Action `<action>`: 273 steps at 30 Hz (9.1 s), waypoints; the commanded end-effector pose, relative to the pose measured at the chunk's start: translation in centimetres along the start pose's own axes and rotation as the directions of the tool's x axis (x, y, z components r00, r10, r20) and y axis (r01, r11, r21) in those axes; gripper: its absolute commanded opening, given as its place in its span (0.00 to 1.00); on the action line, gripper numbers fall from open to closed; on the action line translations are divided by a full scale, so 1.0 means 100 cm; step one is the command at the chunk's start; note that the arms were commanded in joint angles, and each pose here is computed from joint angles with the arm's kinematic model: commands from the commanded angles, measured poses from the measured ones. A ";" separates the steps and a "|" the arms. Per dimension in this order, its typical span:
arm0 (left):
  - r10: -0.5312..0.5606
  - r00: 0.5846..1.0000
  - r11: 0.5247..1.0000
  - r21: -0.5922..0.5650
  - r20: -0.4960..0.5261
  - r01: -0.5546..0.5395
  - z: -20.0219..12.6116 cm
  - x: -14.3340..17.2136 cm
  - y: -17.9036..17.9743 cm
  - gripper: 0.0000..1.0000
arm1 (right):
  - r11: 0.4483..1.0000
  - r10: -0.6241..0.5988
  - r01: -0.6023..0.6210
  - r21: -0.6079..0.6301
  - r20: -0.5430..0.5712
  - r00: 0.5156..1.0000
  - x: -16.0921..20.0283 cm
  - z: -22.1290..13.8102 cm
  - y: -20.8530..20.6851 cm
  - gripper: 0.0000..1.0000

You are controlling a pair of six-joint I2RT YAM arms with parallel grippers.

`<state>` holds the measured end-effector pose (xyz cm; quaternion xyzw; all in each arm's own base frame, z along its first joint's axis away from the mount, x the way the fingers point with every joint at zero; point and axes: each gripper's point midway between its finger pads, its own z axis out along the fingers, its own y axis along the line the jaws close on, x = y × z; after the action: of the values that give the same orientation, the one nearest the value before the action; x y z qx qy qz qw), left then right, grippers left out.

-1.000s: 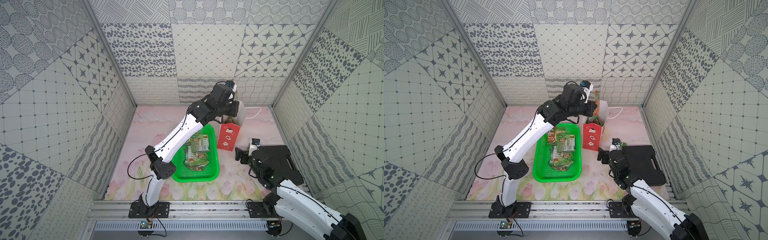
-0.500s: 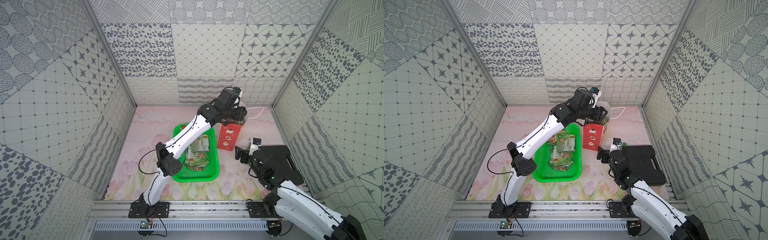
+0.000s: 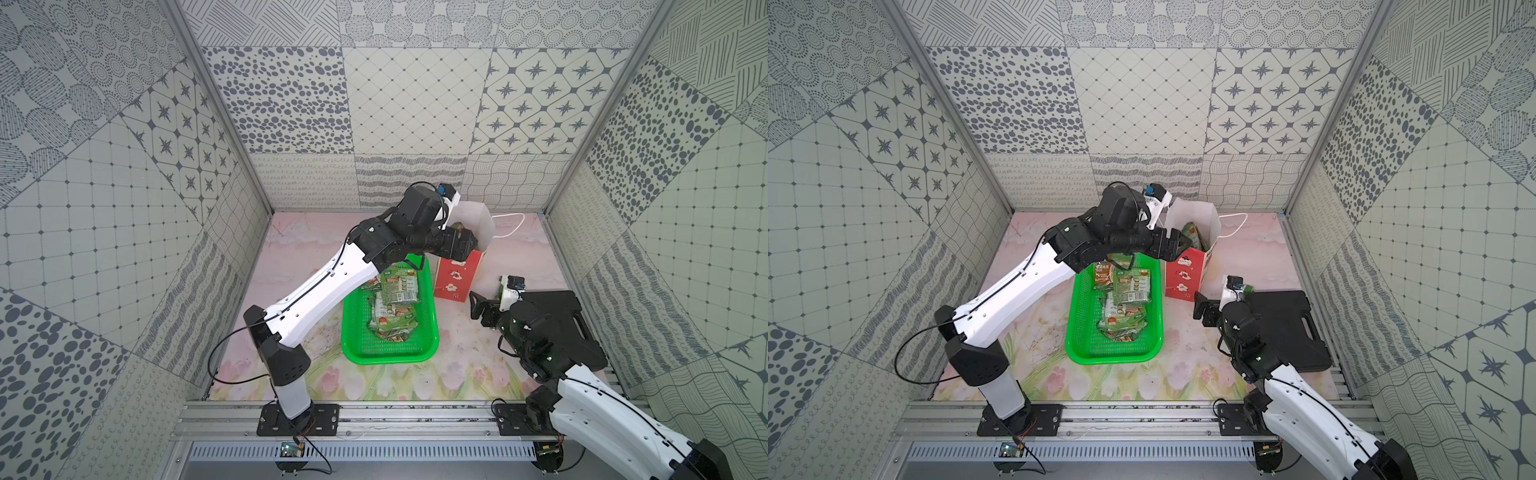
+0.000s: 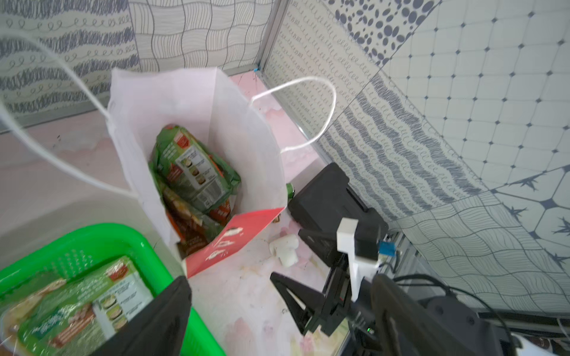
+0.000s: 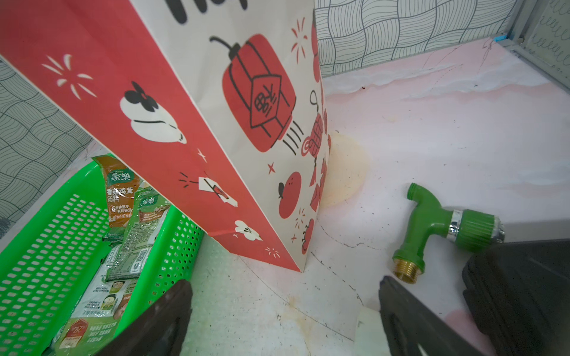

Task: Place the condiment packets inside the bag
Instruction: Place the condiment packet in the paper bag, then pick up the condiment packet from the storage box, then place the condiment packet in the paper bag, then adjust the condiment packet in the storage box.

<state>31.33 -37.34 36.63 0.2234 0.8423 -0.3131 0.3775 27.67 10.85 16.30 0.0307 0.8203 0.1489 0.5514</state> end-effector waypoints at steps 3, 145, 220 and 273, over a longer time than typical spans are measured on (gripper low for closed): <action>-0.027 0.994 0.990 -0.135 0.107 0.041 -0.038 0.040 0.040 0.99 | 0.999 -0.001 0.002 -0.054 0.015 1.000 -0.006 -0.001 0.011 0.97; 0.015 0.980 0.998 -0.056 0.198 -0.004 -0.010 -0.072 0.010 0.00 | 0.989 -0.014 0.016 -0.148 0.011 1.000 -0.013 -0.010 0.029 0.97; -0.220 0.972 0.867 -0.440 0.087 0.236 -0.056 0.180 0.183 0.99 | 0.939 -0.145 0.126 -0.319 -0.036 0.989 0.004 -0.007 0.082 0.92; -0.564 0.754 0.642 -0.396 0.336 0.656 -0.067 0.251 0.276 0.99 | 0.785 -0.515 0.619 -0.018 -0.575 0.636 0.143 0.102 0.221 0.70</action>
<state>28.84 -9.42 10.18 -0.2056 0.8884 -0.2010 0.3578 28.36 39.35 5.49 -0.2301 0.9278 -0.0438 0.2906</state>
